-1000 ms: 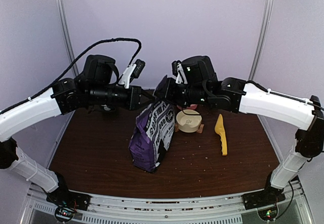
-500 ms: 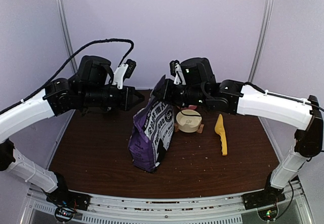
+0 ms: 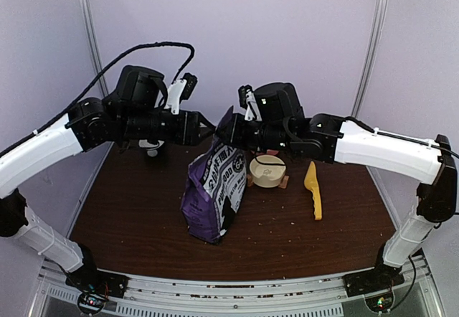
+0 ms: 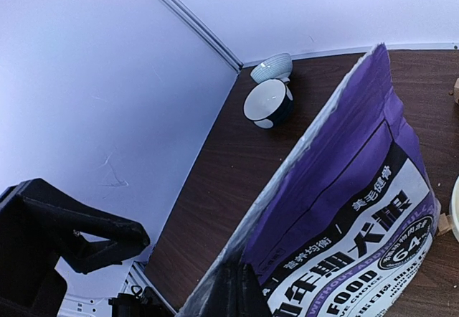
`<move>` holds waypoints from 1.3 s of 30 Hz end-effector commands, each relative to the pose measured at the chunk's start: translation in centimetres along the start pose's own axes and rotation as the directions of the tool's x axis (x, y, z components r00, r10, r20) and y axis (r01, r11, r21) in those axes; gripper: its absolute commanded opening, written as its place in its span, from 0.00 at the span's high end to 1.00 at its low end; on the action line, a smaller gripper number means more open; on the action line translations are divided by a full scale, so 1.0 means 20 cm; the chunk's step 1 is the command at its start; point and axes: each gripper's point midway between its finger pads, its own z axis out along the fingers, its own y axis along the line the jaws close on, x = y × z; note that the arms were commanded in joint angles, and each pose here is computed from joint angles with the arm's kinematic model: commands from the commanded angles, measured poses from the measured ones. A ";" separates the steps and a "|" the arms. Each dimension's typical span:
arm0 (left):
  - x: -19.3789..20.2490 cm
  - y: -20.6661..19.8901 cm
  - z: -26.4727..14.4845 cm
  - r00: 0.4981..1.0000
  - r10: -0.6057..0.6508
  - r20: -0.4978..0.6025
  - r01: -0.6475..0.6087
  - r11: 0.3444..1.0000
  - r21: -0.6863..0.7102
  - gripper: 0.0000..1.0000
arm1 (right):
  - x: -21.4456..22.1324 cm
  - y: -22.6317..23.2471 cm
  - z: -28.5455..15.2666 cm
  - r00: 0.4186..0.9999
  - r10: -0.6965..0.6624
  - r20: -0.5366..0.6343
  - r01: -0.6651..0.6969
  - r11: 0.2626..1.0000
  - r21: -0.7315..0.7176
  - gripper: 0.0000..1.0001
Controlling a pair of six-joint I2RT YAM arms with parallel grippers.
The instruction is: Serve the pet food
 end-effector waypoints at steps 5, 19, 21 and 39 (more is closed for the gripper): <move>-0.02 -0.03 0.06 0.999 0.009 -0.041 -0.009 1.000 0.008 0.32 | 0.09 -0.04 0.03 0.998 -0.040 -0.054 0.043 0.998 0.047 1.00; 0.10 0.03 0.07 0.989 0.028 -0.144 -0.036 0.998 -0.054 0.29 | 0.08 -0.04 0.02 0.998 -0.040 -0.047 0.043 0.998 0.052 1.00; 0.11 0.05 0.07 0.988 0.029 -0.154 -0.041 0.996 -0.074 0.33 | 0.08 -0.04 0.02 0.998 -0.041 -0.046 0.043 0.998 0.053 1.00; 0.09 0.05 0.07 0.991 0.024 -0.135 -0.035 0.997 -0.075 0.66 | 0.09 -0.04 0.01 0.997 -0.054 -0.049 0.056 0.997 0.054 1.00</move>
